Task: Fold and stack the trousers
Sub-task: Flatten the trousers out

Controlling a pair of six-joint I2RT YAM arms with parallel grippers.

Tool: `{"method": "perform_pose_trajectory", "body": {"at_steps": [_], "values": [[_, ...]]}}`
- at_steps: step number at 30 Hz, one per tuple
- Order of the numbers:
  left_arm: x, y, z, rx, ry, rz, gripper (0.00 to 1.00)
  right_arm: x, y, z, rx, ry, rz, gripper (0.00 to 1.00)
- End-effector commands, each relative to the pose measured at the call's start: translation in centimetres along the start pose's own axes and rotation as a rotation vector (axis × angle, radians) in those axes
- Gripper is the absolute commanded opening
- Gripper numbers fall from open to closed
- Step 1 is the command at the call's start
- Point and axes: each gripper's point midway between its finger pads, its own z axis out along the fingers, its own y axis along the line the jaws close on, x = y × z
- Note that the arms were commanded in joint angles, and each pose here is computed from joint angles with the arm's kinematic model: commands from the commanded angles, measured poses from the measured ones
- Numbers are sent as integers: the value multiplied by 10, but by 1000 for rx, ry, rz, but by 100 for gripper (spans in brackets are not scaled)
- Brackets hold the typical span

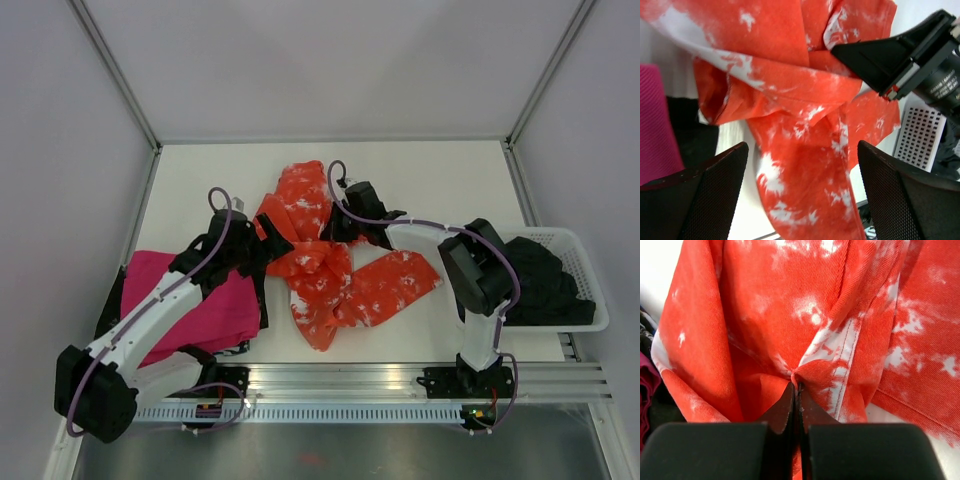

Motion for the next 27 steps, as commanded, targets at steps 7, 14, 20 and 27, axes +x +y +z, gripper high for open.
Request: {"method": "perform_pose_trajectory", "body": {"at_steps": [7, 14, 20, 27], "values": [[-32, -63, 30, 191, -37, -70, 93, -138, -5, -134, 178, -398, -77, 0], [-54, -64, 19, 125, -102, -35, 93, -197, 54, -257, 178, -653, -283, 0], [-72, -58, 13, 94, -103, -12, 94, -40, 102, -164, -49, -301, -284, 20], [-79, -52, -2, 71, -100, 66, 95, -11, 43, -155, 286, -109, -327, 98]]}}
